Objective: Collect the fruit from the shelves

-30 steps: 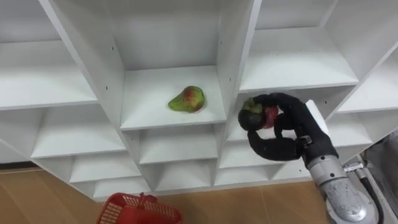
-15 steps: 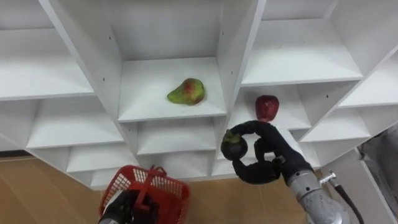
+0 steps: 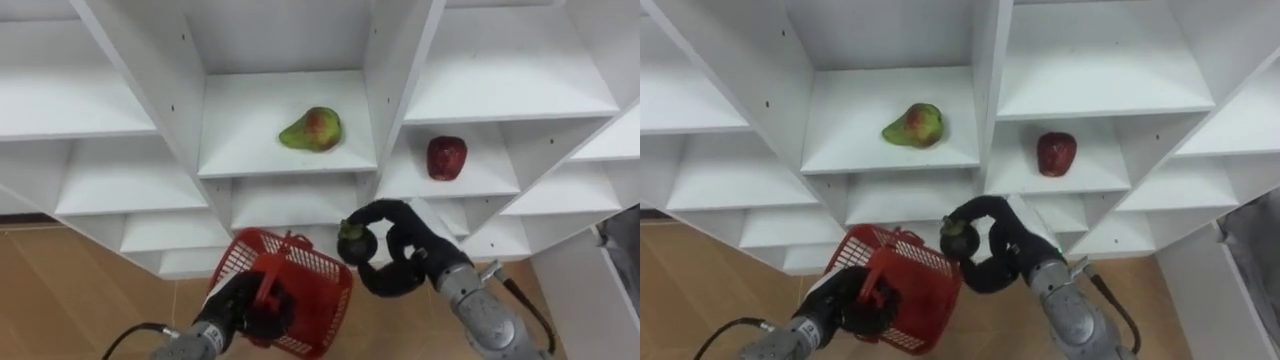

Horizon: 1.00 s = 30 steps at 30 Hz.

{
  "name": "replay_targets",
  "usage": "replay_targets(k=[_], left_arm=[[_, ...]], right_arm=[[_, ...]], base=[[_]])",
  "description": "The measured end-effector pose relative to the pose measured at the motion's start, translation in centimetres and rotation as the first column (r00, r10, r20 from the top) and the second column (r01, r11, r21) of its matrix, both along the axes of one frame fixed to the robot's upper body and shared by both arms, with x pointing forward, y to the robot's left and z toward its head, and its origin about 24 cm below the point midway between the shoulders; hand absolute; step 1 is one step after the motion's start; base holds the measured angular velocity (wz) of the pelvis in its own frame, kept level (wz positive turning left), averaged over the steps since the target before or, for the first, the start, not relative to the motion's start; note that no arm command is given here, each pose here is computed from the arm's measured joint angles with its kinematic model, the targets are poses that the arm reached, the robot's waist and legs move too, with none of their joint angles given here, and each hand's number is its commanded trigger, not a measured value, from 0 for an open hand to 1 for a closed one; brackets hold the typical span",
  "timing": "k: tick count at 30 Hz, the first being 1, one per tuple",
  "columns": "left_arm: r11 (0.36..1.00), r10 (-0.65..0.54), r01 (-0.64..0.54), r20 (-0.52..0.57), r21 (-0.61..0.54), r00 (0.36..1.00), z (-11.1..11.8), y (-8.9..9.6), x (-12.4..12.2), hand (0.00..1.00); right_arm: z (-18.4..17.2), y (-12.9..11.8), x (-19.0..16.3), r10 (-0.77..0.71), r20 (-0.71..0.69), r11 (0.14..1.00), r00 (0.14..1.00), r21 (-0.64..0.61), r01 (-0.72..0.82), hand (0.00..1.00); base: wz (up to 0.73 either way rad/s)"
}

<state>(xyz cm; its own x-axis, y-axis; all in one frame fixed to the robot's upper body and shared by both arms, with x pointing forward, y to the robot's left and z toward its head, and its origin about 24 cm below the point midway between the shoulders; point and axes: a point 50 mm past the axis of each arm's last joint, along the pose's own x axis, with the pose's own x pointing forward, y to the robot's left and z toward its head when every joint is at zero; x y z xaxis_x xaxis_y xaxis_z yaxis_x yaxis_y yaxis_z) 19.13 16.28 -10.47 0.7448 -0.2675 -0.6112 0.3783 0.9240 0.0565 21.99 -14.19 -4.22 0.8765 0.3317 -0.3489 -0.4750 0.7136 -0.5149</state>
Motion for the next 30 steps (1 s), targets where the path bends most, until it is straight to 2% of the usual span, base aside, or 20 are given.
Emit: replay_targets(k=[7,22,23,25,26,30], left_arm=[[0.999,-0.044,0.044,-0.005,-0.03,0.999,0.0,-0.8,0.0,1.0],[0.992,-0.106,0.11,0.062,-0.069,0.992,1.4,-1.5,0.8,1.0],[0.991,-0.107,0.112,0.065,-0.07,0.992,1.5,-1.5,0.8,1.0],[0.99,-0.113,0.119,0.079,-0.074,0.99,1.7,-1.6,0.9,1.0],[0.99,-0.114,0.12,0.084,-0.075,0.99,1.8,-1.7,1.0,1.0],[0.985,-0.134,0.146,0.124,-0.09,0.983,2.6,-2.3,1.3,1.0]], right_arm=[[-1.5,0.7,-0.9,0.065,-0.083,0.998,0.994,-0.019,-0.067,1.0],[-1.6,1.0,-1.1,0.093,-0.104,0.995,0.99,-0.016,-0.095,1.0],[-1.7,1.0,-1.1,0.096,-0.106,0.995,0.99,-0.016,-0.098,0.78],[-1.7,0.9,-1.1,0.101,-0.114,0.995,0.988,-0.015,-0.103,0.12],[-1.7,0.8,-1.1,0.097,-0.115,0.995,0.989,-0.016,-0.099,0.0],[-2.3,0.3,-1.3,0.079,-0.148,0.996,0.986,-0.027,-0.084,0.0]], base=[[0.0],[0.0],[0.0],[0.0],[0.0],[0.0]])
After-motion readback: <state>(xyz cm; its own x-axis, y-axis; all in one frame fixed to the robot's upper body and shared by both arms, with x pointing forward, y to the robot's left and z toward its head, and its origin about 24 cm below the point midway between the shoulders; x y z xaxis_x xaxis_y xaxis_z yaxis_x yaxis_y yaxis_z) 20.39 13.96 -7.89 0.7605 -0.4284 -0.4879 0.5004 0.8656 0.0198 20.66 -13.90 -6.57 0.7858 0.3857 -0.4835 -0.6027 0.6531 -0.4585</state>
